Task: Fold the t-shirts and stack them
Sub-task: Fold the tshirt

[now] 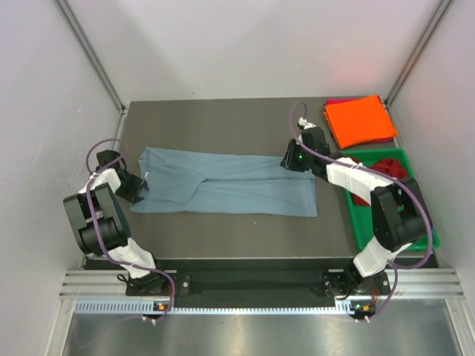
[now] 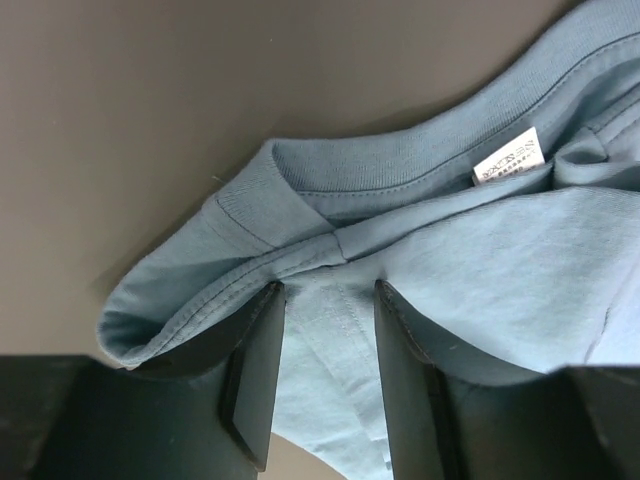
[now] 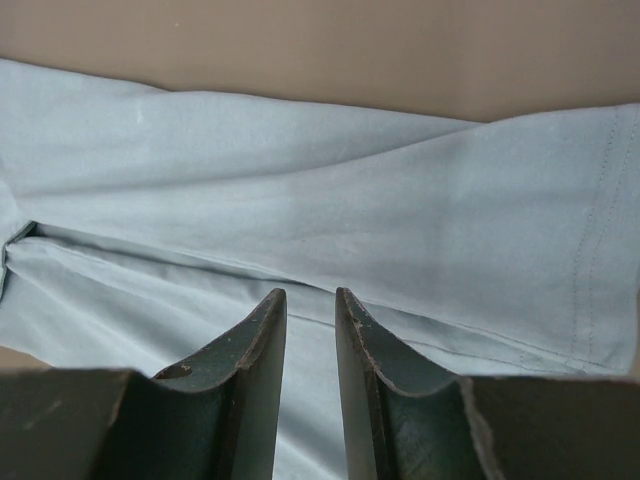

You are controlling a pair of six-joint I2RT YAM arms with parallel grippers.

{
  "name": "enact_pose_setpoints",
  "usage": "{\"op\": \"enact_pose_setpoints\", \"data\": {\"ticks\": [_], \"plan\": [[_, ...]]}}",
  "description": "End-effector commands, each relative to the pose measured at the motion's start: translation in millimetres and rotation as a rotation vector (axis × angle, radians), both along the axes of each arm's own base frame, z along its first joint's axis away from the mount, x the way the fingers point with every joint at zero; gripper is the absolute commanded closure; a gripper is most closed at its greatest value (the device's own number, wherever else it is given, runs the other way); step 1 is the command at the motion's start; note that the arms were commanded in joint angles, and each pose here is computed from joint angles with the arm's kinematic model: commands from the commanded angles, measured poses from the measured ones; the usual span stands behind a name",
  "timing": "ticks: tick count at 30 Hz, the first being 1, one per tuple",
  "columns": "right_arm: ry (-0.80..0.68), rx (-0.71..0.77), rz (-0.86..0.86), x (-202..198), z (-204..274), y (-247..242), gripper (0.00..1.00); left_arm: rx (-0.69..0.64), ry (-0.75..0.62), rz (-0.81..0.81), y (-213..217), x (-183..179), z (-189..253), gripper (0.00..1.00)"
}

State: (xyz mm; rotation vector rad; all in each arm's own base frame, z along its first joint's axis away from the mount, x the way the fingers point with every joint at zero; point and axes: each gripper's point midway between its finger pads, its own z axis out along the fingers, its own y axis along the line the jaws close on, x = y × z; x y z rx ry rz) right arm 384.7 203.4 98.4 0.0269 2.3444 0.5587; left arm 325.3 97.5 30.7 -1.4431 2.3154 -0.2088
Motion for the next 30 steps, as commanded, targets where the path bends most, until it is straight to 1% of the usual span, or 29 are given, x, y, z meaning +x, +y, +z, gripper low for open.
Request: {"op": "enact_pose_setpoints", "data": {"ticks": [1, 3, 4, 8, 10, 14, 17, 19, 20, 21, 23, 24, 27, 30], "plan": [[-0.081, 0.016, 0.022, 6.3, 19.2, 9.9, 0.73, 0.045, -0.071, 0.024, 9.5, 11.8, 13.6, 0.54], [-0.078, 0.013, 0.027, 6.1, 18.5, 13.5, 0.73, 0.067, -0.013, 0.031, 13.6, 3.1, 10.2, 0.54], [-0.082, 0.01, 0.028, 6.8, 19.7, 14.4, 0.73, 0.118, 0.012, 0.051, 22.7, -0.4, 9.9, 0.54], [-0.079, 0.008, 0.039, 7.6, 20.0, 22.9, 0.73, 0.136, -0.001, 0.06, 23.1, -6.4, 9.5, 0.53], [-0.073, 0.006, 0.045, 7.7, 18.7, 26.1, 0.73, 0.136, -0.033, 0.057, 21.7, -2.6, 12.0, 0.53], [-0.076, 0.004, 0.051, 6.5, 18.4, 30.2, 0.73, 0.107, -0.058, 0.06, 17.4, 2.3, 9.1, 0.56], [-0.074, 0.002, 0.054, 5.9, 17.8, 32.6, 0.73, 0.081, -0.081, 0.052, 13.8, 8.1, 10.4, 0.65], [-0.075, -0.003, 0.058, 4.1, 17.8, 33.8, 0.73, 0.073, -0.077, 0.049, 12.4, 9.6, 9.6, 0.67], [-0.083, -0.005, 0.061, 3.2, 20.3, 34.6, 0.73, 0.075, -0.075, 0.05, 13.1, 9.1, 9.8, 0.71], [-0.086, -0.012, 0.059, 3.1, 19.8, 33.6, 0.73, 0.075, -0.076, 0.049, 12.6, 9.3, 11.0, 0.78], [-0.093, -0.014, 0.066, 1.5, 21.4, 36.0, 0.72, 0.079, -0.083, 0.049, 12.9, 8.6, 15.6, 0.84], [-0.097, -0.017, 0.072, 1.8, 21.5, 36.7, 0.72, 0.08, -0.08, 0.05, 12.3, 7.5, 16.7, 0.91], [-0.101, -0.016, 0.097, -0.4, 23.0, 46.2, 0.72, 0.097, -0.073, 0.056, 16.1, 6.4, 24.6, 1.0], [-0.124, -0.005, 0.138, -4.7, 29.6, 61.2, 0.72, 0.1, -0.075, 0.054, 14.9, 6.3, 32.4, 1.0]]}}
